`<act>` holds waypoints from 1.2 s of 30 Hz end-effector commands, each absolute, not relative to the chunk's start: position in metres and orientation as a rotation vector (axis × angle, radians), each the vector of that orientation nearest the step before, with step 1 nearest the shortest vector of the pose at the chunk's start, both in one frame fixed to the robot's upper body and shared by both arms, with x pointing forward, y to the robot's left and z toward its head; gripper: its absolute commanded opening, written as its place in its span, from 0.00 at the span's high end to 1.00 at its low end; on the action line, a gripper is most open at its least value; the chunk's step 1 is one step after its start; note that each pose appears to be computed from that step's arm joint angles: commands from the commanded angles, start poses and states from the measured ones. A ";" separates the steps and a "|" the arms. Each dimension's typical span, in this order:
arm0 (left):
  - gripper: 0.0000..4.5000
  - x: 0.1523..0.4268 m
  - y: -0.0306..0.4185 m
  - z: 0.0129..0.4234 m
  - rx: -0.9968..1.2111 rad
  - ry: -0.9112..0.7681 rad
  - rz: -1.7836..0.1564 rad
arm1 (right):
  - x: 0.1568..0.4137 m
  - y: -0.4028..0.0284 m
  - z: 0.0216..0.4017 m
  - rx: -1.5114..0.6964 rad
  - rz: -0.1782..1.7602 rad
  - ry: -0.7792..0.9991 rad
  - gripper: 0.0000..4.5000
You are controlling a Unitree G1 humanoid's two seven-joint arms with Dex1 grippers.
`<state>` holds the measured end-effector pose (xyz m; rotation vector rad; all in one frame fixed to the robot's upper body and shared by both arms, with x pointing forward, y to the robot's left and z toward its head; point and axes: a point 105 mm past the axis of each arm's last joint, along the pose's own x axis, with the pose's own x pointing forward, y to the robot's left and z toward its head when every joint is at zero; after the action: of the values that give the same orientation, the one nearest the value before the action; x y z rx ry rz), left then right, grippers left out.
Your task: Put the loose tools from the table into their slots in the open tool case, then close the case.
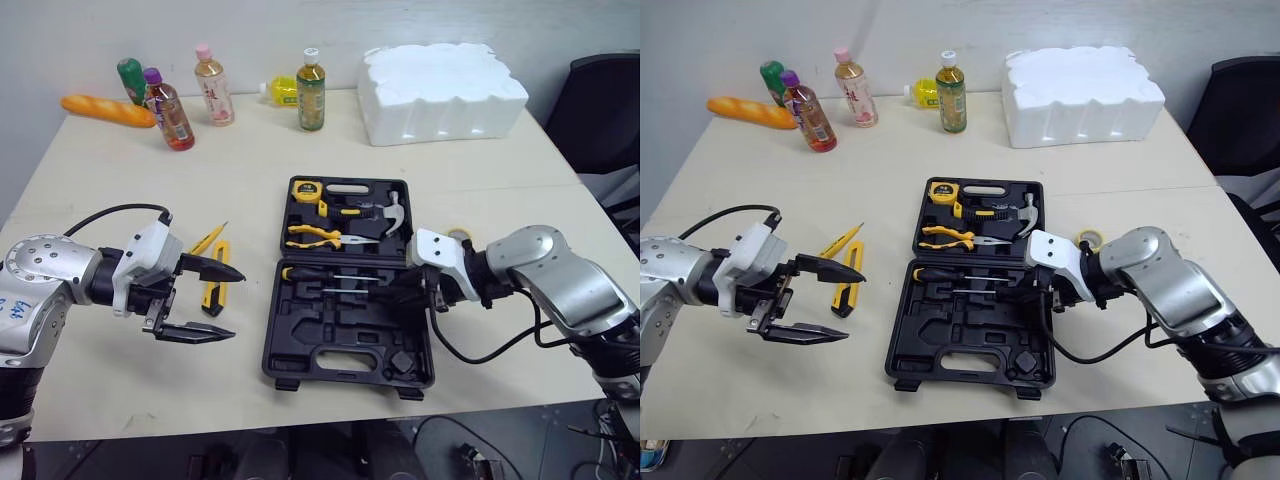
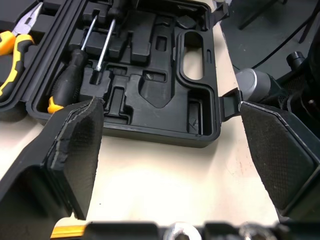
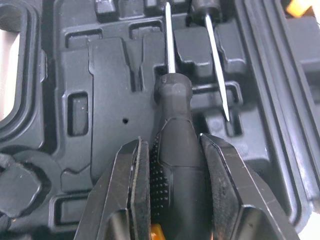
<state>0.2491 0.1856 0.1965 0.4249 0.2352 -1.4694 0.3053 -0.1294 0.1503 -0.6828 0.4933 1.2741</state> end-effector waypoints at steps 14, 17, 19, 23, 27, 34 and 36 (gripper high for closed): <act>0.00 0.250 0.181 0.210 0.452 0.182 -1.469 | 0.308 -0.112 0.181 -0.664 1.209 0.369 0.02; 0.00 0.250 0.180 0.210 0.449 0.179 -1.470 | 0.307 -0.112 0.184 -0.651 1.195 0.348 0.02; 0.00 0.250 0.179 0.212 0.445 0.171 -1.474 | 0.302 -0.111 0.183 -0.580 1.247 0.252 0.02; 0.00 0.252 0.178 0.213 0.439 0.164 -1.480 | 0.306 -0.109 0.178 -0.409 1.256 0.139 0.14; 0.00 0.253 0.179 0.213 0.442 0.165 -1.473 | 0.305 -0.101 0.162 -0.392 1.277 0.151 0.52; 0.00 0.254 0.186 0.212 0.445 0.177 -1.448 | 0.314 -0.106 0.139 -0.369 1.241 0.222 0.99; 0.00 0.254 0.188 0.211 0.446 0.180 -1.442 | 0.314 -0.108 0.131 -0.386 1.246 0.255 0.99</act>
<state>0.2549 0.1833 0.2040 0.4203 0.2028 -1.4573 0.3137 -0.1054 0.1322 -0.3489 0.2480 1.2466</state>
